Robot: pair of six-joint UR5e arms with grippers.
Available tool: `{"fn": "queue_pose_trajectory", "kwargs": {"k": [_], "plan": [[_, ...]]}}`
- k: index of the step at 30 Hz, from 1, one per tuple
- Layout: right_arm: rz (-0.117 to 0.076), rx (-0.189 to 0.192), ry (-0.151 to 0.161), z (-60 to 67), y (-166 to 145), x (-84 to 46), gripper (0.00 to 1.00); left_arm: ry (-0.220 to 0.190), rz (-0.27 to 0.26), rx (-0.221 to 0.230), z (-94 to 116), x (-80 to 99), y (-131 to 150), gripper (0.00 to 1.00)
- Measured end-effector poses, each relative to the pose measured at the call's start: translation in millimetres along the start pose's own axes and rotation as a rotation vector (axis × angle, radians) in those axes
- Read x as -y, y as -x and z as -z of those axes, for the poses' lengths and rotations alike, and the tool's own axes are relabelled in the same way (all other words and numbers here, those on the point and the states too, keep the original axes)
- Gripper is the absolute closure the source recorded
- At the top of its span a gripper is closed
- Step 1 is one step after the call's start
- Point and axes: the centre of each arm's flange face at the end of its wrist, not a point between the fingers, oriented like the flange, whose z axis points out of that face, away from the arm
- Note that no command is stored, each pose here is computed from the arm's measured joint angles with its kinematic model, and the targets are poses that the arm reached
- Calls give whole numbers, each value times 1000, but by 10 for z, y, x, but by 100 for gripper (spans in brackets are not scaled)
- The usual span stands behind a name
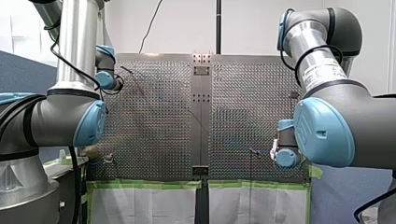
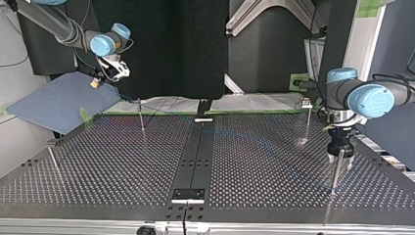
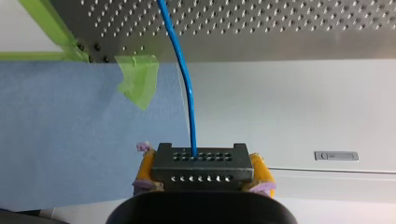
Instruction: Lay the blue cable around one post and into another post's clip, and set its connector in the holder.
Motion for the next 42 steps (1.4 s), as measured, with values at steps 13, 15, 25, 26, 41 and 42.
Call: {"fn": "queue_pose_trajectory", "kwargs": {"k": [13,15,25,26,41,42], "plan": [[18,33,-75,303,273,-205,100,-1,0,-2,3,8,-7,1],[23,61,-91,394,379,-237,100,-2,0,-3,5,15,-12,1],[-29,114,-171,295,616,-158,100,-1,-1,-6,15,40,-32,1],[-37,111,-178,252,622,-143,100,1,-1,-4,15,38,-31,1],[-44,142,-159,-197,948,-273,100,9,-2,0,17,31,-28,1],[-42,142,-161,-215,954,-277,100,9,-2,0,17,31,-28,1]]}}
